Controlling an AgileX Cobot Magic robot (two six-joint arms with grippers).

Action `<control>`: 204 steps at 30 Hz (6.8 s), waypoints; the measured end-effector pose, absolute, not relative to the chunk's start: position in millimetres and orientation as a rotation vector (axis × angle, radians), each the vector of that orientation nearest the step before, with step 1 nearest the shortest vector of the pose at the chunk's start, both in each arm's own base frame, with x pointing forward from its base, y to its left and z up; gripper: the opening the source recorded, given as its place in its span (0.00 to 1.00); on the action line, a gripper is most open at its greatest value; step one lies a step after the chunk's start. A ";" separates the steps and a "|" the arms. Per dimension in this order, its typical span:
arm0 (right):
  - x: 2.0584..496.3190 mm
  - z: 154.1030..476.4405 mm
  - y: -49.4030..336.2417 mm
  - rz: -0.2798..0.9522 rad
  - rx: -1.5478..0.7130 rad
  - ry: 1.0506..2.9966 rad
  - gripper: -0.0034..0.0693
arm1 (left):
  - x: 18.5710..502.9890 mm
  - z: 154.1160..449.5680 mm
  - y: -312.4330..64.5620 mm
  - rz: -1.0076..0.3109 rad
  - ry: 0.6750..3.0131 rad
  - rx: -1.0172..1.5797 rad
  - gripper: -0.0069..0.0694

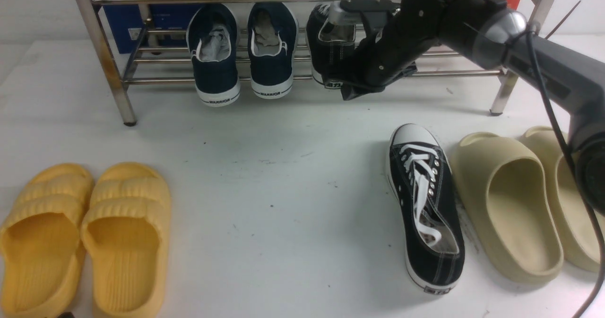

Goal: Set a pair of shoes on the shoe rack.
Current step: Use the right arm to put a shoe into the shoe rack, then use the right arm to grab the shoe closest to it, then use the right arm to put a shoe into the shoe rack

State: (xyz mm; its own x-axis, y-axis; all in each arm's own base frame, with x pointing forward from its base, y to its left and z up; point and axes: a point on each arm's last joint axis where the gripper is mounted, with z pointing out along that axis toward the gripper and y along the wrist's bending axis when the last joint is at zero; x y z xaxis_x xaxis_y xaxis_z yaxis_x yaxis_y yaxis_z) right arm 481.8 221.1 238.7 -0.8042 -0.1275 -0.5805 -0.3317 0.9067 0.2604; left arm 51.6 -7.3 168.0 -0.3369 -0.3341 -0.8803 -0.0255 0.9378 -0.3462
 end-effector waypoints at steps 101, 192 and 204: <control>461.3 271.5 182.8 0.219 -0.371 2.596 0.21 | 51.6 168.0 -7.3 -0.321 1.896 -0.262 0.40; 445.8 350.2 173.7 0.099 -0.669 2.448 0.53 | 51.6 168.0 -7.3 -0.321 1.896 -0.262 0.40; 380.6 347.5 157.2 0.268 -0.444 2.682 0.06 | 51.6 168.0 -7.3 -0.321 1.896 -0.262 0.40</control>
State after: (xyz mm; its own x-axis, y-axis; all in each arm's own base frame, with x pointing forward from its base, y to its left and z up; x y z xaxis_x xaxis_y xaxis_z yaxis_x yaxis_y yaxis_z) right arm 380.6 157.2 347.5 -0.8668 -0.2666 -0.4215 -0.3446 0.9310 0.1199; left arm 51.6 -7.3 168.0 -0.3369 -0.3341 -0.8803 -0.0255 0.9378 -0.3462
